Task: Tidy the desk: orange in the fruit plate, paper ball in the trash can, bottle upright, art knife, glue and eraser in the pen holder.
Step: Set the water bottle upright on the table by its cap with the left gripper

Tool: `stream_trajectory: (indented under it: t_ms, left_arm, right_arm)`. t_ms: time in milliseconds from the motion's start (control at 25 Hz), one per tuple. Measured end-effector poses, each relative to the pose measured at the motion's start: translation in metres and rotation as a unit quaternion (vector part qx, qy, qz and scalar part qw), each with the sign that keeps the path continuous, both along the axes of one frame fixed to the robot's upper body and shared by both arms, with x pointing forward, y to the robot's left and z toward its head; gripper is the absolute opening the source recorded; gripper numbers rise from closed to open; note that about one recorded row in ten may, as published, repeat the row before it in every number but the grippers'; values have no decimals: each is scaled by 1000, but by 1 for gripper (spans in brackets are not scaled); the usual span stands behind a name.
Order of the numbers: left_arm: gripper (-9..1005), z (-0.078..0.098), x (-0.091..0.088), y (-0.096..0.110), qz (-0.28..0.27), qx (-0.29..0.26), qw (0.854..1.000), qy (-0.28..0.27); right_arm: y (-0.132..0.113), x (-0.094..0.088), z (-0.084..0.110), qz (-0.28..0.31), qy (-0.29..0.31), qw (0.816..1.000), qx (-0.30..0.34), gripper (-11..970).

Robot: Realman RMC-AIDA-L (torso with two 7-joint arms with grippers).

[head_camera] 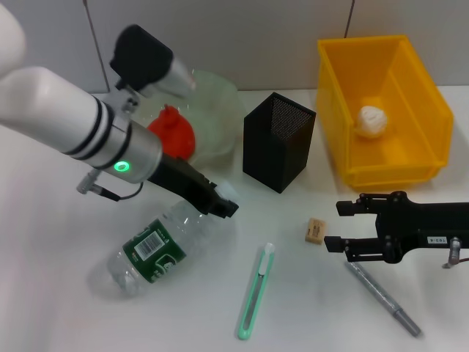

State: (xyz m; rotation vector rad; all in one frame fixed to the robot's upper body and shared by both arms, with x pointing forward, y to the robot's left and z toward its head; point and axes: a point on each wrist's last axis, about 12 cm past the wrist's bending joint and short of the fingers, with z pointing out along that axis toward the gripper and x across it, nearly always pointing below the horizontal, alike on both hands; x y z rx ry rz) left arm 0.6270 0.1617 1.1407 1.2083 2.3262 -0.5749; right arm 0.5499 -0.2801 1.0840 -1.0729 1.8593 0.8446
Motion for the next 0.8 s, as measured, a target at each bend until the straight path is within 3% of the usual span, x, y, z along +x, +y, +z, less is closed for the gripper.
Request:
stream_trajectory:
  t_ms: [320,800]
  left_arm:
    - [449,25,-7,20,-24,-79,997,0]
    - [443,40,-21,44,-48,-102,993,-39]
  right_arm:
    - [0,0,1,-1,-2,1000,1,744]
    - [1,0,1,1,0,1000,3,744]
